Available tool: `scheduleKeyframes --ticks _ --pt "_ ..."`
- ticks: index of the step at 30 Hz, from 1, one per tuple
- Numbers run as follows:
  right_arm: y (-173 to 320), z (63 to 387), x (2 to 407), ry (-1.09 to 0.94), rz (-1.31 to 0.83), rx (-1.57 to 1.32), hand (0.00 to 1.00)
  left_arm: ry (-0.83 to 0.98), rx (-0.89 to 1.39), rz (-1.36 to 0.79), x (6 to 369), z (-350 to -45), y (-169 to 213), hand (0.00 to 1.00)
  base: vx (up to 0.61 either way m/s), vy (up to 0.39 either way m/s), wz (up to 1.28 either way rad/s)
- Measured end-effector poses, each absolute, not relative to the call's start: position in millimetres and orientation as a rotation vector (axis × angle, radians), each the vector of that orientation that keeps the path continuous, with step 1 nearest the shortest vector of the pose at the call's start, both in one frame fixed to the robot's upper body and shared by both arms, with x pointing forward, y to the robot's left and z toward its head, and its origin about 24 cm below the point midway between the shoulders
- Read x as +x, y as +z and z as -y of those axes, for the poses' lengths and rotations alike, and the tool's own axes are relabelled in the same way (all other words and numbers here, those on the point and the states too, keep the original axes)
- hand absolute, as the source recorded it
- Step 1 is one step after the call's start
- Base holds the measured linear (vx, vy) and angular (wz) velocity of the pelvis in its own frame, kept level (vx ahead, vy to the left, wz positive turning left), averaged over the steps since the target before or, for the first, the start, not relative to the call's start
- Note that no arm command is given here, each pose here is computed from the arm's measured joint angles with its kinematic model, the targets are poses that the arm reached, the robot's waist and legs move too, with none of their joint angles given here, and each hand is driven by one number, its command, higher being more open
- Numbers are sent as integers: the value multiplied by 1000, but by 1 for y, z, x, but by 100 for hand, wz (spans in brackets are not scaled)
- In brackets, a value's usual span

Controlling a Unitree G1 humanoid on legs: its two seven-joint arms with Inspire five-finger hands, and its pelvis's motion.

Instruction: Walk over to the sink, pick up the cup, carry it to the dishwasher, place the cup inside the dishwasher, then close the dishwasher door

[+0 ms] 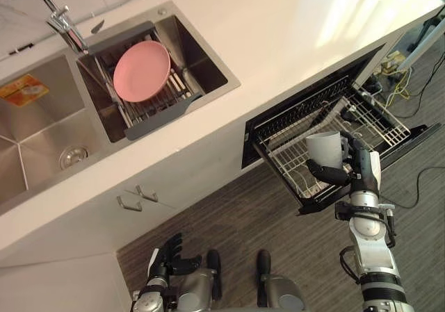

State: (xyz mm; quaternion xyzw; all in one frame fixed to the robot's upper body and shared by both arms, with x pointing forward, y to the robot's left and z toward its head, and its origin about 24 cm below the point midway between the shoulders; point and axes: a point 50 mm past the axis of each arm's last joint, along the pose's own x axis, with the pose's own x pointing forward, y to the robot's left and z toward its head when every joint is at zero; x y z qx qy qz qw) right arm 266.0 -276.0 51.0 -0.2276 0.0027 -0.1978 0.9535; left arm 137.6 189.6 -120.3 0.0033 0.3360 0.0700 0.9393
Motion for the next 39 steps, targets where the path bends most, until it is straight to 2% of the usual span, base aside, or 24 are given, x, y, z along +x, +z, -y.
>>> scheduleKeyframes --ticks 15,27,28,39 --pt "100 281 329 -429 35 -685 30 167 17 -624 159 -187 -114 90 -6 -2 3" --pt "109 276 351 -398 0 -758 30 193 -14 -586 169 -184 -109 90 -2 5 8" --pt "107 276 352 -397 -9 -764 90 196 -14 -585 169 -184 -109 90 1 5 5" --pt "109 278 359 -424 -39 -764 90 209 -21 -582 171 -184 -109 90 -15 1 2"
